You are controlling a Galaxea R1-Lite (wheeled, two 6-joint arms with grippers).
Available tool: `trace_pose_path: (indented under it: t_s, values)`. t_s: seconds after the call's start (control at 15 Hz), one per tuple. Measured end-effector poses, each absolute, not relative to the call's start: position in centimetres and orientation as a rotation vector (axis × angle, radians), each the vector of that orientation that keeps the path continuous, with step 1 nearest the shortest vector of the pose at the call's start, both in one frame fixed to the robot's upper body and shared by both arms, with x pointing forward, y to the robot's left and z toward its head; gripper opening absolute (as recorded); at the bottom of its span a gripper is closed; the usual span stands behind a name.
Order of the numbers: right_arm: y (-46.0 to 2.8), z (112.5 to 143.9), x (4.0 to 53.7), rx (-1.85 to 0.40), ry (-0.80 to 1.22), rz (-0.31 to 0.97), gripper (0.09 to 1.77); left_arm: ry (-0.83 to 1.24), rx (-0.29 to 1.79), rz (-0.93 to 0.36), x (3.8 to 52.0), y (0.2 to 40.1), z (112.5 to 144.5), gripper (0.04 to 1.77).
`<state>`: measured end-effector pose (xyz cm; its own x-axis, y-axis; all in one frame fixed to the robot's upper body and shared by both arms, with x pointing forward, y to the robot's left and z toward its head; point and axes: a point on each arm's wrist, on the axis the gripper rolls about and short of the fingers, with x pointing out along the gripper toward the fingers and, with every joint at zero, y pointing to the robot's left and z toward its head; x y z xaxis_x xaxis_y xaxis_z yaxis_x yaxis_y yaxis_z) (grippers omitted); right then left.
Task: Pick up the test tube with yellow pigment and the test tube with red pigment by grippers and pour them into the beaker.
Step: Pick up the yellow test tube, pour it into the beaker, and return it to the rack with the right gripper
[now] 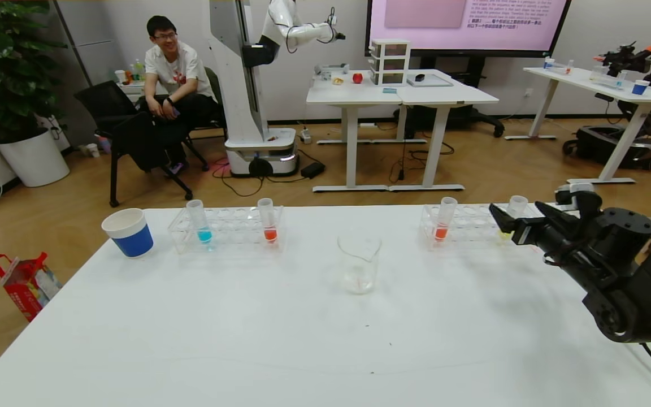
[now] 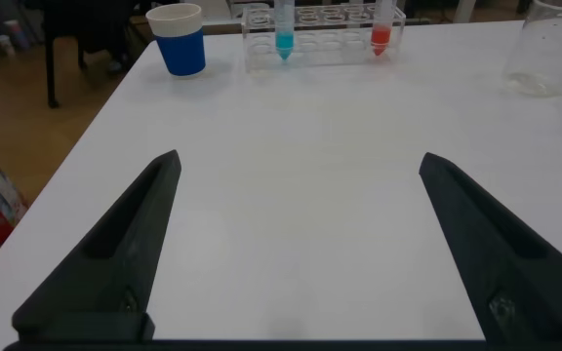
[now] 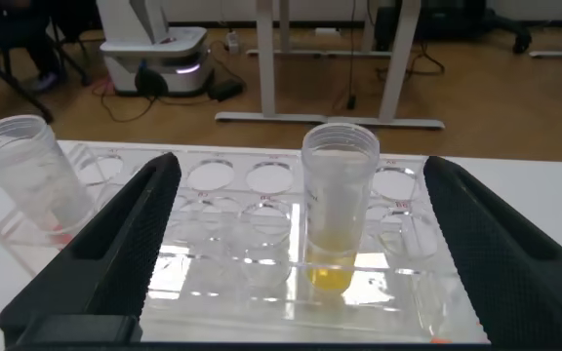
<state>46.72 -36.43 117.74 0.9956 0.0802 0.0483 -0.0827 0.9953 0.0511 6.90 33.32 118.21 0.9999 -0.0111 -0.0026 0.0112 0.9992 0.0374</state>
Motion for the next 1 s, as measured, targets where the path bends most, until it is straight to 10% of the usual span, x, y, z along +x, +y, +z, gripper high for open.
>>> trace_pose_path:
  t_s: [0.67,1.0]
  values:
    - [-37.4,115.8,50.5,0.044,-0.055,0.073,1.73,0.002,0.037,-0.011,6.9,33.3,118.2,1.71]
    - [-37.5,116.0,50.5,0.043,-0.067,0.072,0.38,0.002,0.037,-0.011,6.9,33.3,118.2,1.71]
